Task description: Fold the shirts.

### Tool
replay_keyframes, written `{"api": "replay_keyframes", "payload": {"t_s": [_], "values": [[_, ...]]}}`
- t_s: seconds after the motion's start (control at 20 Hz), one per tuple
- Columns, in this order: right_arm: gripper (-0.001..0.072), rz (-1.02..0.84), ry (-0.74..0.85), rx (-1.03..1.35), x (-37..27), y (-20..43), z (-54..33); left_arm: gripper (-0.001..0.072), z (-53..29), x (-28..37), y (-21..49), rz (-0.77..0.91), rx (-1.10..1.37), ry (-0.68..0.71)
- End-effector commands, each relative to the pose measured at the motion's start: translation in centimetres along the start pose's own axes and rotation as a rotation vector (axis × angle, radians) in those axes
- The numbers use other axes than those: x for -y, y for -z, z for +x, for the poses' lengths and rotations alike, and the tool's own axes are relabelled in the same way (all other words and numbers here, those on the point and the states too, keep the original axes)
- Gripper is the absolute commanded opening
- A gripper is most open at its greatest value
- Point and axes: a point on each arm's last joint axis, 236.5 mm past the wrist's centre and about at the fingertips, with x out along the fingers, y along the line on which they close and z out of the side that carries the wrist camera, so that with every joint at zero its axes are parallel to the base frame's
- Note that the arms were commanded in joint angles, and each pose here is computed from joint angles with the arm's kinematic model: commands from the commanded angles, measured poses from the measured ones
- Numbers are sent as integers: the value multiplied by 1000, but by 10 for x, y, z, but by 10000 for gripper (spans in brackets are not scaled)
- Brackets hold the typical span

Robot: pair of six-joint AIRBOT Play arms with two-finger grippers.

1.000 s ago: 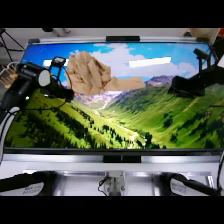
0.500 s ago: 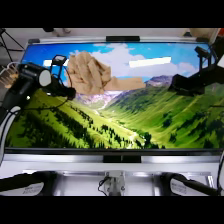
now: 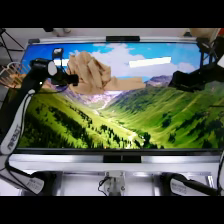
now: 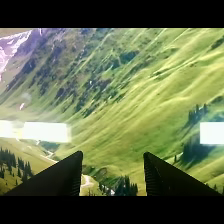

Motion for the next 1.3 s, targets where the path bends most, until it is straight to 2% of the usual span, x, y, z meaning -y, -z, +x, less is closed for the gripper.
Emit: {"api": "replay_keyframes", "payload": {"t_s": [0.0,0.25,0.3,0.35,0.45,0.55,0.7,0.85,0.95,1.05,1.25], "values": [[494,-27,-2,6,-1,-2,1,624,50,-18,2,-231,-113,89],[494,-35,-2,12,-1,-3,1,603,85,6,-14,-361,-67,253],[493,-34,-2,12,-1,-3,1,471,84,13,-19,-378,-52,279],[494,-34,-2,11,-1,-3,1,67,78,21,-23,-390,-47,314],[493,-47,-12,2,-3,0,0,52,42,49,-42,-292,3,431],[493,-60,-35,-8,-10,5,-6,51,-32,80,-71,-104,139,499],[494,-87,-39,110,-22,-2,-45,51,-211,143,-86,220,437,592],[493,-138,23,329,-27,-8,-116,51,-370,177,-43,407,669,638],[494,-169,67,451,-30,3,-166,51,-421,168,-2,449,688,588],[494,-186,80,512,-36,24,-201,51,-420,134,35,407,570,456],[513,-179,55,335,-40,81,-192,52,-357,55,105,349,239,145]]}}
